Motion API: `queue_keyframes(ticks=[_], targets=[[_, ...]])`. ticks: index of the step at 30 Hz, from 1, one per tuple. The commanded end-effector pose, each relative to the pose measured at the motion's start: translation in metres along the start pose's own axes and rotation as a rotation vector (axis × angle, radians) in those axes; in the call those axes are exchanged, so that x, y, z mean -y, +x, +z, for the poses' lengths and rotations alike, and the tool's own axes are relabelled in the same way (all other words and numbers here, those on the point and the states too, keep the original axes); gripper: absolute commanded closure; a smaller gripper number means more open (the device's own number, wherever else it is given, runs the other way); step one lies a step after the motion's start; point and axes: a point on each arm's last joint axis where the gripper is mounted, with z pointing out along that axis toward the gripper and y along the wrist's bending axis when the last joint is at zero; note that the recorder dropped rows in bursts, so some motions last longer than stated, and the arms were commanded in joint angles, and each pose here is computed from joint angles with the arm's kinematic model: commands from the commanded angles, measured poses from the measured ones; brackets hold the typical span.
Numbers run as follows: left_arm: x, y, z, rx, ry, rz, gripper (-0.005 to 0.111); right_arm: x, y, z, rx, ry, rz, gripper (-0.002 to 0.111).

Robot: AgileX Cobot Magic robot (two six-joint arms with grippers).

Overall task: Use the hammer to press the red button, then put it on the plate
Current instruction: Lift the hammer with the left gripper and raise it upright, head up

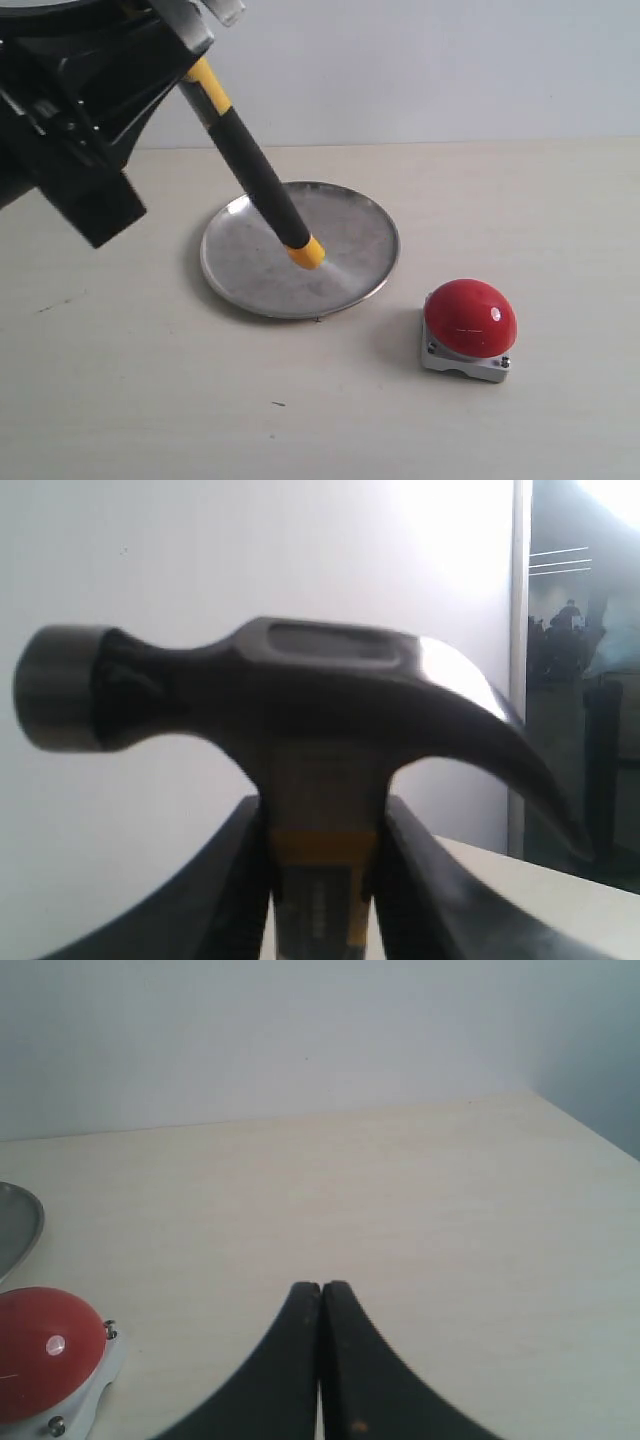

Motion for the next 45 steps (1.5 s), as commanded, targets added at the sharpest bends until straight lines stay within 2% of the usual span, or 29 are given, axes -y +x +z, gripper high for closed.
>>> queue_keyframes(ticks=[1,7,10,15,18,22,23,33,40,43,45], targets=[[0.000,-0.014,-0.012,0.062,0.001,-0.006,0.107,0.001,0.001,0.000,0.007,0.009,-0.012,0.108],[-0.012,-0.011,-0.018,-0.022,-0.054,0.012,0.107,0.001,-0.002,0.000,0.043,0.018,-0.044,0.108],[-0.020,-0.007,-0.018,-0.063,-0.092,0.019,0.107,0.001,-0.009,-0.001,0.116,0.015,-0.039,0.108],[-0.032,-0.001,-0.020,-0.131,-0.157,0.027,0.107,-0.001,-0.023,-0.003,0.267,-0.047,0.315,0.108],[-0.036,-0.001,-0.020,-0.133,-0.175,0.028,0.107,0.000,-0.026,-0.004,0.300,-0.055,0.376,0.108],[-0.038,0.000,-0.020,-0.132,-0.185,0.030,0.107,-0.001,-0.025,-0.004,0.284,-0.096,0.619,0.108],[-0.038,0.001,-0.019,-0.131,-0.185,0.030,0.107,-0.001,-0.024,-0.004,0.276,-0.102,0.638,0.108],[-0.040,0.024,0.002,-0.168,-0.160,0.016,0.107,0.006,-0.038,-0.009,0.455,-0.086,0.649,0.108],[-0.036,0.042,0.026,-0.184,-0.047,0.006,0.107,0.007,-0.040,-0.010,0.480,-0.094,0.689,0.108],[-0.045,0.048,0.032,-0.172,-0.050,-0.031,0.107,0.007,-0.041,-0.011,0.501,-0.099,0.698,0.108],[-0.056,0.051,0.034,-0.174,-0.058,-0.051,0.107,0.006,-0.042,-0.011,0.500,-0.094,0.617,0.108]])
